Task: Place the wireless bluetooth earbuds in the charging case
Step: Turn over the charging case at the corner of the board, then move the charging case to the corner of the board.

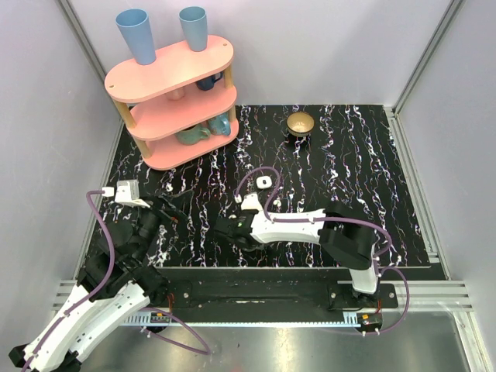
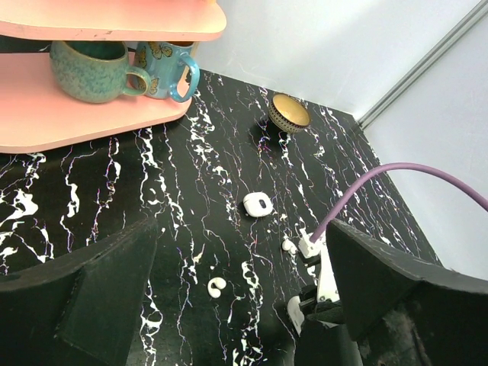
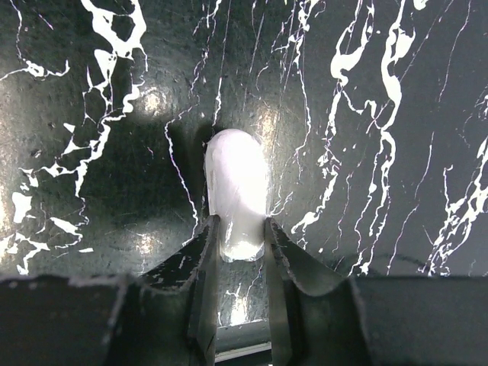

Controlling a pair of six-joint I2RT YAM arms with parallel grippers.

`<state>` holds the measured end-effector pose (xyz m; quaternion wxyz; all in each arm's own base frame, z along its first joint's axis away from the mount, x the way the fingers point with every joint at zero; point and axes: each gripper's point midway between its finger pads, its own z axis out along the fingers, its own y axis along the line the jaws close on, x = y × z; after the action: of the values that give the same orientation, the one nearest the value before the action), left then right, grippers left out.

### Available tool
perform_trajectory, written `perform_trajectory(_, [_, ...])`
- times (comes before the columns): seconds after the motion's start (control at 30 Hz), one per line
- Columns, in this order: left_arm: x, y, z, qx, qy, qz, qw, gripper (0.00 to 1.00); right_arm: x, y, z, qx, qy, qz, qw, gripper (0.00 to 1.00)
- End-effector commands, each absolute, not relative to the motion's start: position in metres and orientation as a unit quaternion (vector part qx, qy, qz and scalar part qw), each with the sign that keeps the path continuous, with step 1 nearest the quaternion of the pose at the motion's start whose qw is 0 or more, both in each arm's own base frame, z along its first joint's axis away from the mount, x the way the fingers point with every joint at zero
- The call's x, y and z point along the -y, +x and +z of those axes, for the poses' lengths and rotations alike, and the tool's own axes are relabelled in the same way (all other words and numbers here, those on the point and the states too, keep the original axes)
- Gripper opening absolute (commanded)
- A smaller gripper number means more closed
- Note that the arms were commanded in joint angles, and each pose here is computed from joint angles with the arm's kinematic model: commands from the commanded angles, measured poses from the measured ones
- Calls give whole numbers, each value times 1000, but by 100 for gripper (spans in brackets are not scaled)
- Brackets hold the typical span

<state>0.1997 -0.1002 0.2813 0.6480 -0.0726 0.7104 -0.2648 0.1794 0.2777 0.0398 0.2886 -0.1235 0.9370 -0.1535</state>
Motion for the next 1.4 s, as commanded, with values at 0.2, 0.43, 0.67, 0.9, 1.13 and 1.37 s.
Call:
perform_trajectory(0.2, [91,197,300,-692,-88,-267,665,97,-302,186,48,-928,-131,-151,314,52])
perform_trajectory(0.43, [91,197,299,-692,-92,-268,664,97,-312,186,56,-930,-138,-122,318,55])
perform_trajectory(0.67, [88,197,301,-690,-95,-264,667,97,-354,175,86,-938,-144,23,315,62])
perform_trajectory(0.9, [85,196,300,-691,-100,-260,667,97,-341,185,127,-930,-103,94,340,68])
perform_trajectory(1.13, [87,197,300,-692,-100,-264,665,97,-325,189,98,-950,-92,136,266,69])
perform_trajectory(1.37, [90,198,301,-694,-97,-265,662,97,-330,190,81,-951,-107,150,247,69])
